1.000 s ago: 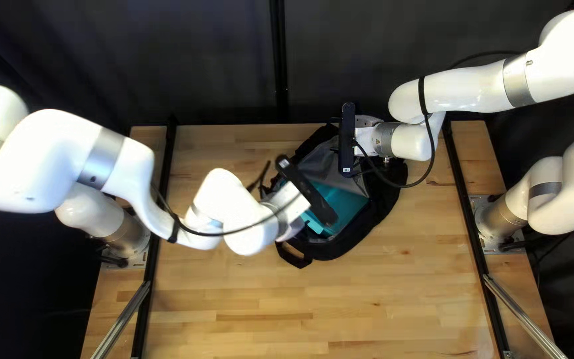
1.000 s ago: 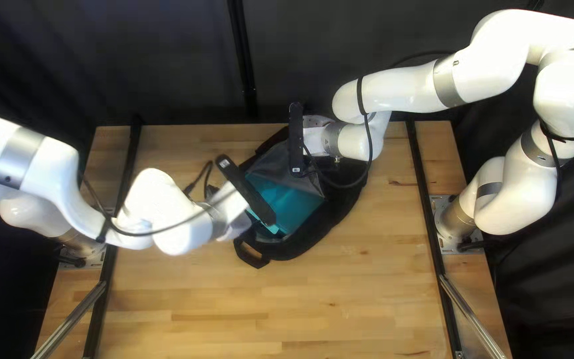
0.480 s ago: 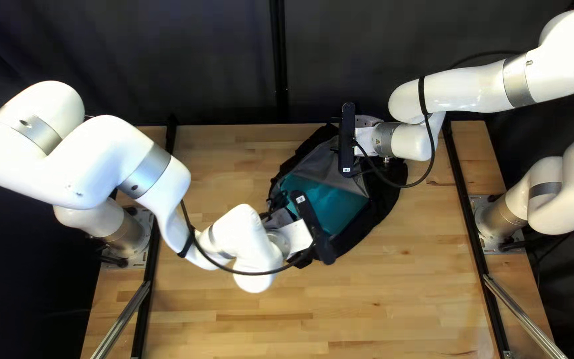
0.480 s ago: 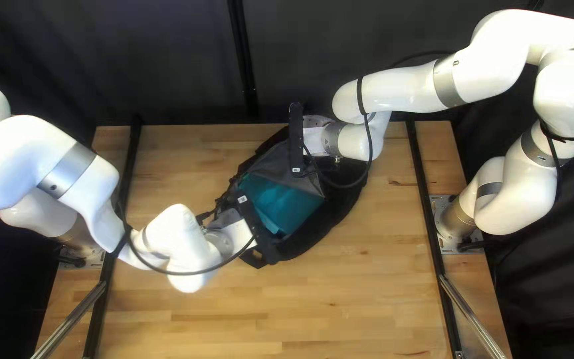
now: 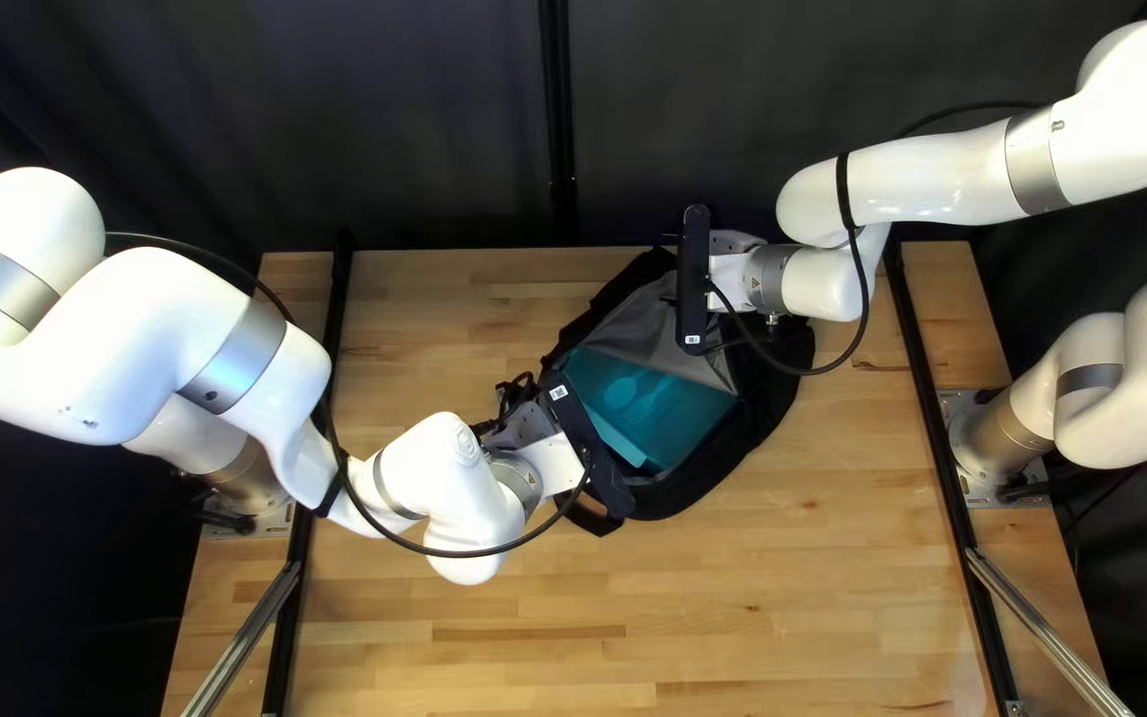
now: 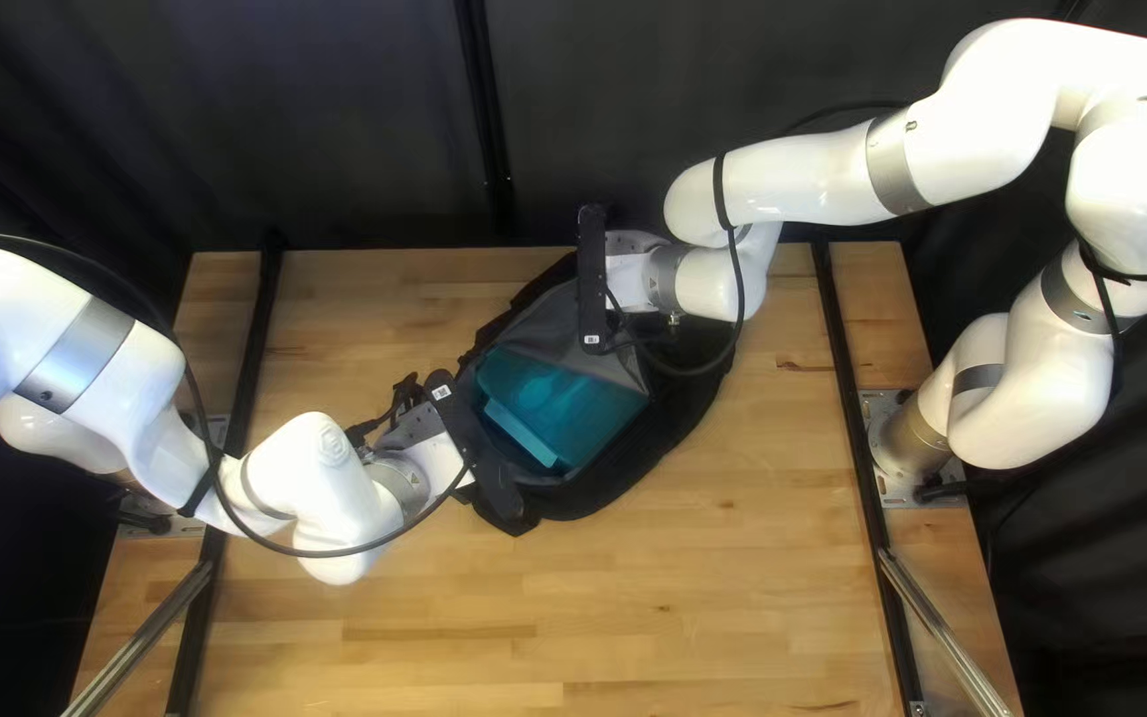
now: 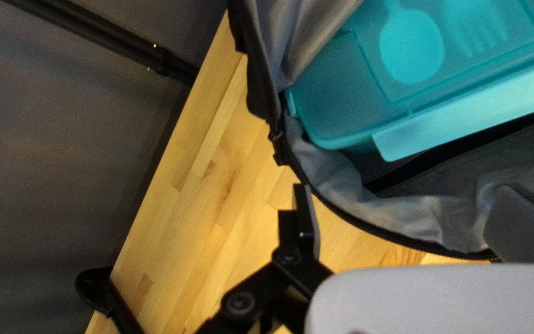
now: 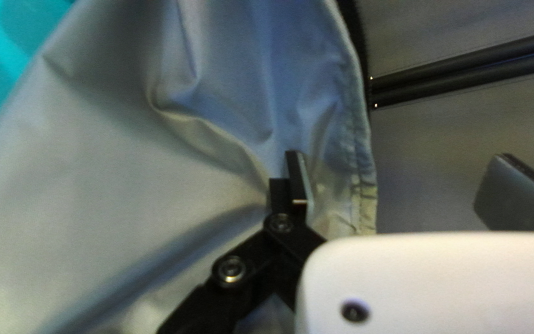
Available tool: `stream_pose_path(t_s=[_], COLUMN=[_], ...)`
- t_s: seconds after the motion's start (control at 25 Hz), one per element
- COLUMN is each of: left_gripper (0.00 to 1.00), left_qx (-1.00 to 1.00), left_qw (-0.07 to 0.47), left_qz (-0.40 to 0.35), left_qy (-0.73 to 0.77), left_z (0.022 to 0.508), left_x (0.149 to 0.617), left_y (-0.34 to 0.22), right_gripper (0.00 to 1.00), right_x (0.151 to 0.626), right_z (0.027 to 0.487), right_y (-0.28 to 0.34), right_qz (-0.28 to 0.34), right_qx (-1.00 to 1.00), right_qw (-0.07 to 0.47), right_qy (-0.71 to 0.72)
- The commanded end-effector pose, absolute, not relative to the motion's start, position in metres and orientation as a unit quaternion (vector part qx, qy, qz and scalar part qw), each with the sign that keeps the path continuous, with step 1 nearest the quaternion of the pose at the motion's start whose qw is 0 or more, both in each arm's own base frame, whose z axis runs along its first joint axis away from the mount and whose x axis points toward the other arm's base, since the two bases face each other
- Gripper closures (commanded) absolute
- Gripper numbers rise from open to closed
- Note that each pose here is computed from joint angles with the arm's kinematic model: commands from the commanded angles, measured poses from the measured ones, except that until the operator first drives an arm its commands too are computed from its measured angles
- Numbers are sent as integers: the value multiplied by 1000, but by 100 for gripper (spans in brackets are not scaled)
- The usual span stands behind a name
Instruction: Remove a lunch box from a kids backpack
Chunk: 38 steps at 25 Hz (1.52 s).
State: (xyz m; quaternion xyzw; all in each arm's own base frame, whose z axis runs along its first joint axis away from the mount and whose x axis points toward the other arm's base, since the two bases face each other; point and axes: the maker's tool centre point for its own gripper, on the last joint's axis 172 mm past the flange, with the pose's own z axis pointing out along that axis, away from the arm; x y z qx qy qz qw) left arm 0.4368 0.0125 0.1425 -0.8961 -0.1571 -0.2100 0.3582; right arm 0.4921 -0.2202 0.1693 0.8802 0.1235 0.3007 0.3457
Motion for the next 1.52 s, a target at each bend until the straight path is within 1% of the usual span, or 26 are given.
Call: stream_pose_path(t_s=[0.04, 0.2, 0.36, 0.6, 0.76, 0.96, 1.08, 1.32, 1.52], left_gripper=[0, 0, 0, 0, 0, 0, 0, 0, 0], left_qx=[-898, -911, -913, -909, -899, -881, -868, -844, -834], left_qw=[352, 352, 343, 304, 300, 320, 347, 399, 419], left_qz=[-211, -213, -213, -208, -205, -211, -216, -224, -235], left_qy=[-156, -31, 62, 194, 245, 276, 281, 281, 272], left_z=[143, 146, 141, 127, 121, 106, 98, 98, 95], left_x=[439, 455, 468, 479, 474, 474, 481, 499, 500], left_y=[8, -8, -10, 15, 33, 35, 25, 6, 7], right_gripper=[0, 0, 0, 0, 0, 0, 0, 0, 0], right_x=[492, 492, 492, 492, 492, 492, 492, 492, 492], right_z=[169, 169, 169, 169, 169, 169, 169, 169, 169], right_y=[-220, -220, -220, -220, -220, -220, -220, -220, -220], right_qz=[301, 301, 301, 301, 301, 301, 301, 301, 301], right_qx=[880, 880, 880, 880, 880, 880, 880, 880, 880], right_qw=[346, 346, 346, 346, 346, 346, 346, 346, 346], right_qy=[124, 124, 124, 124, 124, 124, 124, 124, 124])
